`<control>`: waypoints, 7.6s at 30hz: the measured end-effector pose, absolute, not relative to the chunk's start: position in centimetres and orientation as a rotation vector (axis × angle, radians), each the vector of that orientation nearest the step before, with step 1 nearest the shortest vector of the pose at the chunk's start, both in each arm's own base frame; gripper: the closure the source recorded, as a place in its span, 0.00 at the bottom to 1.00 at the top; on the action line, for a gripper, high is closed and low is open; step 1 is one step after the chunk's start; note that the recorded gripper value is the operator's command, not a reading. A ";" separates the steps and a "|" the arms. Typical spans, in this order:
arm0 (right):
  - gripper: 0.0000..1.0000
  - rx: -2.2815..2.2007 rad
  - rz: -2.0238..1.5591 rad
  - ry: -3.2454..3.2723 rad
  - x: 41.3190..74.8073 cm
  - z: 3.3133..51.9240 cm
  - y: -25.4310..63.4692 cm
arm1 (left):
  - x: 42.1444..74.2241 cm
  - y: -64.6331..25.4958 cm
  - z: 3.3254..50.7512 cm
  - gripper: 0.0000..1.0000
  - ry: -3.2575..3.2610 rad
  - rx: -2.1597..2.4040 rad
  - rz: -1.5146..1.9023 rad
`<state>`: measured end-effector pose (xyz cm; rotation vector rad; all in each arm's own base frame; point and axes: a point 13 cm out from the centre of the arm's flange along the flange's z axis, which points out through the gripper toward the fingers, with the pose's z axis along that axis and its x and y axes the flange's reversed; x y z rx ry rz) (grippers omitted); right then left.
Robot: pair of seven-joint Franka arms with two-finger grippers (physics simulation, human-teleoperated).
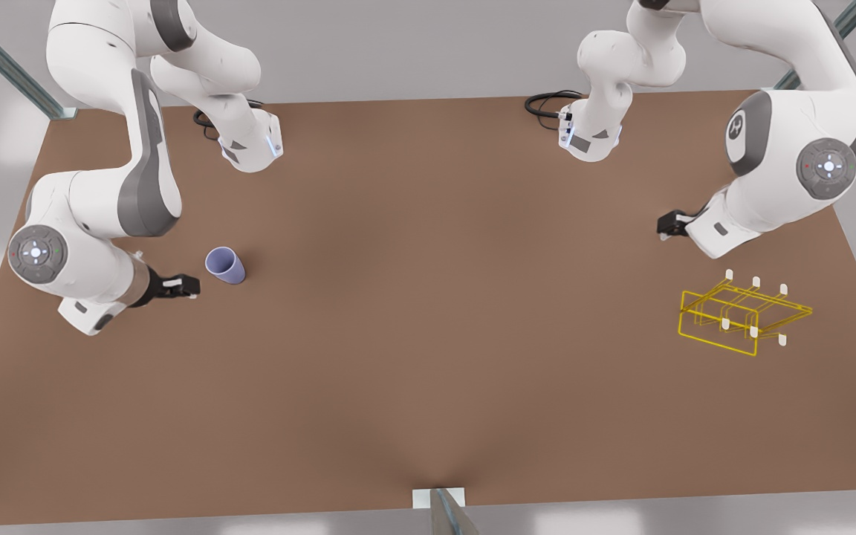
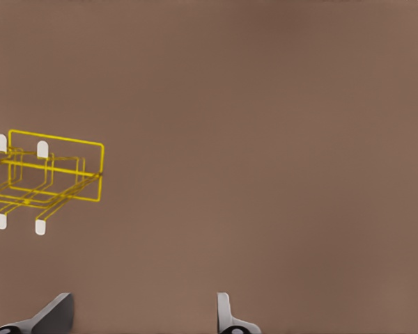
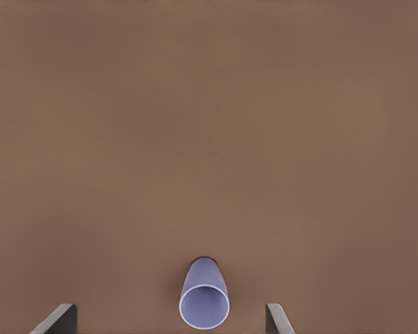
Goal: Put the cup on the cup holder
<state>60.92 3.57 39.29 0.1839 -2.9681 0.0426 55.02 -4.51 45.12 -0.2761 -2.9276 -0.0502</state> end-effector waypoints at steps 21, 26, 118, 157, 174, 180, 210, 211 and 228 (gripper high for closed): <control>0.00 0.235 0.051 -2.960 56.1 32.9 4.7 | 53.5 -4.2 44.2 0.00 -2.846 -0.326 -0.051; 0.00 0.215 0.015 -2.962 52.2 31.9 5.7 | 53.2 -4.3 44.2 0.00 -2.837 -0.334 -0.048; 0.79 -0.218 -1.155 -2.562 61.0 25.7 49.9 | 52.9 -4.0 41.1 0.00 -2.753 -0.327 -0.062; 0.00 -0.724 -1.076 -2.570 56.1 10.7 60.5 | 51.9 -6.3 37.2 0.00 -2.650 -0.353 -0.081; 0.00 -0.414 0.003 -3.111 58.8 43.2 4.9 | 53.0 -31.0 17.8 0.00 -2.908 0.591 0.098; 0.00 -0.124 0.050 -3.101 58.4 42.0 8.7 | 57.6 -29.5 17.3 0.00 -2.724 1.182 0.115; 0.00 0.170 0.038 -3.067 59.5 40.2 7.6 | 57.1 -31.5 7.4 0.00 -1.979 2.229 0.015; 0.00 0.173 0.038 -3.067 59.5 40.2 7.6 | 56.9 -31.4 7.1 0.00 -1.963 2.243 0.006; 0.00 0.214 0.039 -3.063 59.5 40.2 7.4 | 57.7 -32.9 6.7 0.25 -1.800 2.373 0.004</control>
